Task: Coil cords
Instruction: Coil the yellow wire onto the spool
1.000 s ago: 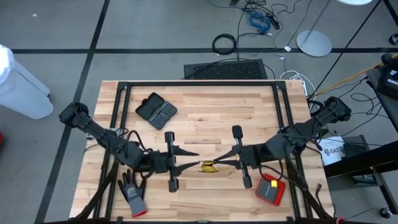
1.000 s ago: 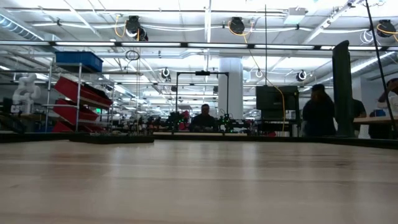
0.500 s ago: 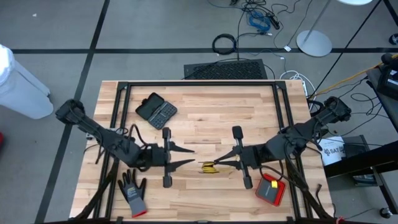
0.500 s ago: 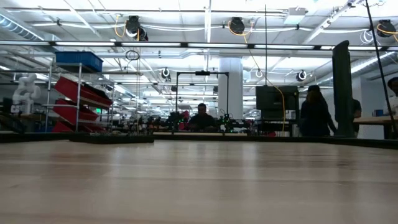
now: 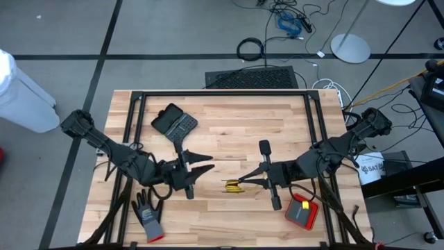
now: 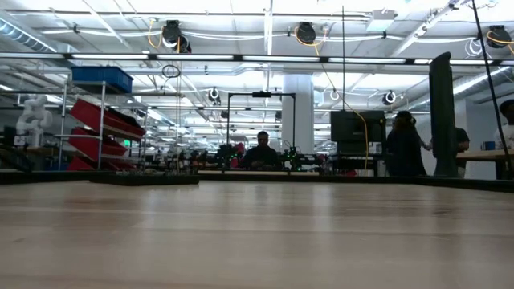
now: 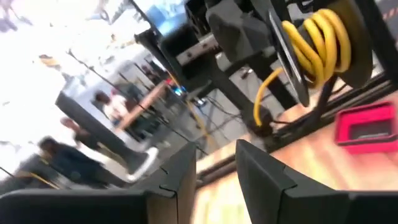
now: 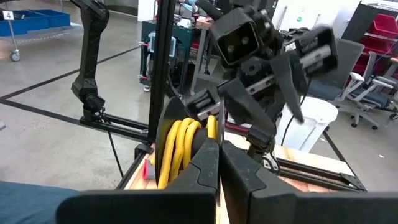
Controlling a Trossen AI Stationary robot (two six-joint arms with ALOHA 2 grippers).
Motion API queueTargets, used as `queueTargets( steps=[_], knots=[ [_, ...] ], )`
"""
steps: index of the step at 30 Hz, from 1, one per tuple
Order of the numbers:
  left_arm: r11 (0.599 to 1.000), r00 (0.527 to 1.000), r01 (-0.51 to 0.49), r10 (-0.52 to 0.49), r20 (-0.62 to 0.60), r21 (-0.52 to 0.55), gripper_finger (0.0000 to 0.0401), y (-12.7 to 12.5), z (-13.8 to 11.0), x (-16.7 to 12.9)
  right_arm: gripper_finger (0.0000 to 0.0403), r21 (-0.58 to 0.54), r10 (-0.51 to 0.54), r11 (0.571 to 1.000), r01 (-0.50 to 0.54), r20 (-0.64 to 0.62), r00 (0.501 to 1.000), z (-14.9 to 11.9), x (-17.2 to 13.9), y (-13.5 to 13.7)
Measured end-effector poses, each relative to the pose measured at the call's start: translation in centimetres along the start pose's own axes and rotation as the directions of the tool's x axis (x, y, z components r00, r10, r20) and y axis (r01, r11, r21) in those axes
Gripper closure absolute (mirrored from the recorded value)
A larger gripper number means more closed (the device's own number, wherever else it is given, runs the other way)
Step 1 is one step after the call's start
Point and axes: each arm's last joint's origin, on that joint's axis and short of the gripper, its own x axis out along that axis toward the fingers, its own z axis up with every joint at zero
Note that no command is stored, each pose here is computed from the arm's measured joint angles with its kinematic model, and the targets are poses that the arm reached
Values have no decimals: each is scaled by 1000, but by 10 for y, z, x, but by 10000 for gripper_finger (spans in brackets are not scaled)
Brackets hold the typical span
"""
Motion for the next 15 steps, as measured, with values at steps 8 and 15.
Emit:
queueTargets(
  steps=[8,15],
  knots=[
    [907,976,205,-163,142,-367,280,9,3,2,402,-3,-1,1000,1,-7,1000,-1,0,0],
    [859,954,297,-249,167,-416,261,11,0,11,403,-3,-2,1000,2,-7,1000,-1,0,-1]
  ],
)
